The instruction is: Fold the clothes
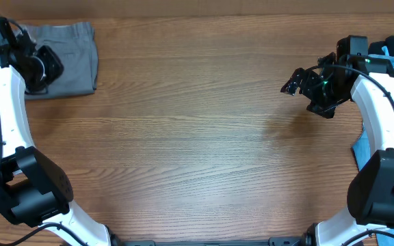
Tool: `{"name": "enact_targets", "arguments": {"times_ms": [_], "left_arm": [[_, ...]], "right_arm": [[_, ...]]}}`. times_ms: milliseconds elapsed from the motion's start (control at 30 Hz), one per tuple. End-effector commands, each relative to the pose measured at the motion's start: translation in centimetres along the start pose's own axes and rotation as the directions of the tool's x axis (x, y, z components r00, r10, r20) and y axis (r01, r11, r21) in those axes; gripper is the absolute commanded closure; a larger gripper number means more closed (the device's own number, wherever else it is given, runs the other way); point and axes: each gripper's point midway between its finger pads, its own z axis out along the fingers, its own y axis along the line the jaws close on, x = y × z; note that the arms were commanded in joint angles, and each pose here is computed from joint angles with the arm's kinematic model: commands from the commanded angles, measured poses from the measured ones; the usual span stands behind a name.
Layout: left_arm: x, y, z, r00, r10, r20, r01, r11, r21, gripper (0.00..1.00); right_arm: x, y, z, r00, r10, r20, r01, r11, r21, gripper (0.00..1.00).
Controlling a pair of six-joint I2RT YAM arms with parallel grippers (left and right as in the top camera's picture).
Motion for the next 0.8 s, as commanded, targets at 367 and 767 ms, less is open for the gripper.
{"name": "enact_targets", "arguments": {"times_ms": [367, 767], "left_arm": [[2.0, 13.1, -0.4, 0.982, -0.191, -0.011, 0.155, 0.829, -0.538, 0.96], [6.5, 16.2, 6.1, 0.924, -0.334, -0.185, 0.166, 0.788, -0.593, 0.96]], "right_arm": [[-1.0, 0.7, -0.4, 0.998, -0.031, 0.049, 0.031, 0.999, -0.016, 0.0], [-0.9, 0.7, -0.3, 0.999, -0.029, 0.046, 0.03, 0.999, -0.015, 0.0]]}}
